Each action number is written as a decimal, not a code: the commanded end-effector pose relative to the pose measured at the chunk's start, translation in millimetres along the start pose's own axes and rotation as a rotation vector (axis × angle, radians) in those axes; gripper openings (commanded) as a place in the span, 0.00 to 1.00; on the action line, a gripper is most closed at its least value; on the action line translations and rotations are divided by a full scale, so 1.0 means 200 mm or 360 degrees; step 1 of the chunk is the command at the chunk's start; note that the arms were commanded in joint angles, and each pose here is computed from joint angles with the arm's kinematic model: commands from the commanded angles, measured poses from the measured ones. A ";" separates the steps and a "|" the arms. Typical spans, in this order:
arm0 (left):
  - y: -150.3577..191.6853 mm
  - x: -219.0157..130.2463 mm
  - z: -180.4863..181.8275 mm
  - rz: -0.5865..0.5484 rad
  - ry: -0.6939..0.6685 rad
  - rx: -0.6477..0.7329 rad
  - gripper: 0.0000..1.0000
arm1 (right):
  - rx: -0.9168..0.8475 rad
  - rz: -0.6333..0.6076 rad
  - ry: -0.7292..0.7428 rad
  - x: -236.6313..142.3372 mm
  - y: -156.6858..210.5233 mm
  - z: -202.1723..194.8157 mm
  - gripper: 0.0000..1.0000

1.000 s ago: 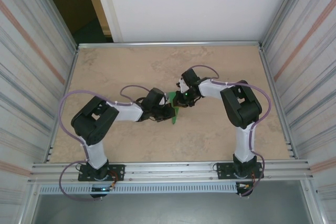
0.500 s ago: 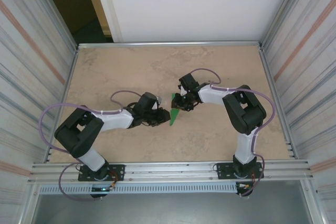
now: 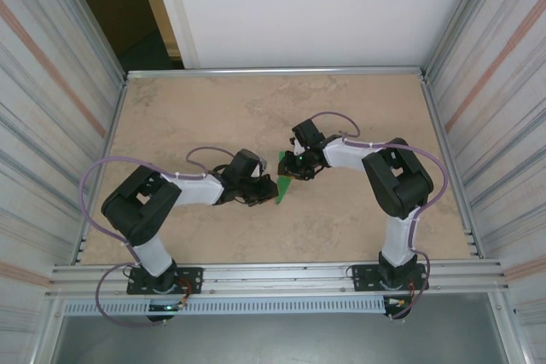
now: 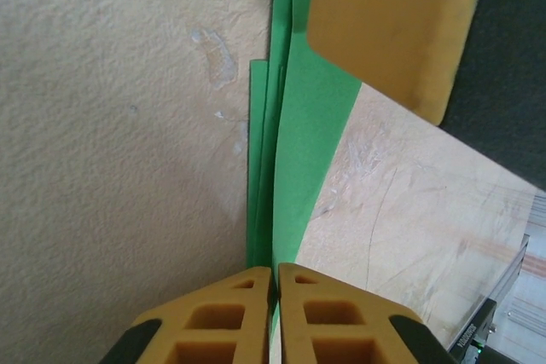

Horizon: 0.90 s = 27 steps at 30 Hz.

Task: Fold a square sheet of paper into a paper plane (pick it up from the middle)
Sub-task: Fold the wing for the fifth time at the center of the table.

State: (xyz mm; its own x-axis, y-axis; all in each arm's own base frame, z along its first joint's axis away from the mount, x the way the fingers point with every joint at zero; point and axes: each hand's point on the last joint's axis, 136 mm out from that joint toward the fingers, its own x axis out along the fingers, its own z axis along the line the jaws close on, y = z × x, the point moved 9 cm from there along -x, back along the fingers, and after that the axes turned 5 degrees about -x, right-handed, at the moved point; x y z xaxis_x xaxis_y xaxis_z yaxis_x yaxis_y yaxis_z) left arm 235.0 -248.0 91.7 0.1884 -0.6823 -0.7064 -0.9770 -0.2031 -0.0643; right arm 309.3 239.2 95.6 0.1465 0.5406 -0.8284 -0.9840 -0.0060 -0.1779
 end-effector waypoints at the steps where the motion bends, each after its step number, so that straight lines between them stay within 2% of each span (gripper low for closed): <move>1: -0.03 0.02 -0.03 0.0012 0.0052 0.0036 0.10 | 0.0078 0.0062 0.0040 0.00 0.05 -0.04 0.25; 8: -0.02 0.04 -0.02 0.0043 0.0046 0.0040 0.06 | 0.0058 0.0005 -0.0052 -0.06 0.02 -0.01 0.27; 13: -0.02 0.03 -0.01 0.0045 0.0027 0.0072 0.05 | -0.0047 -0.0118 -0.0106 -0.18 -0.03 0.04 0.34; 16: -0.02 0.03 -0.02 0.0043 0.0021 0.0106 0.04 | -0.0127 -0.0190 -0.0026 -0.26 -0.04 0.03 0.41; 21: -0.03 0.02 -0.04 0.0040 0.0028 0.0173 0.05 | -0.0142 -0.0309 0.0270 -0.36 0.00 -0.08 0.57; 27: -0.04 0.00 -0.07 0.0000 0.0030 0.0311 0.05 | -0.0056 -0.0229 0.0306 -0.33 0.03 -0.19 0.60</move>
State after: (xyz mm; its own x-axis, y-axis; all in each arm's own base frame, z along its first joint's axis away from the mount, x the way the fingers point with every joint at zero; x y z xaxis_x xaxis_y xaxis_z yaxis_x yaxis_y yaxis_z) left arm 239.5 -254.4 90.7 0.1666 -0.6934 -0.7010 -0.9859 -0.1046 -0.1308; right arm 303.0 181.6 141.5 0.3405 0.4221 -0.8402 -0.9331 0.0419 -0.3571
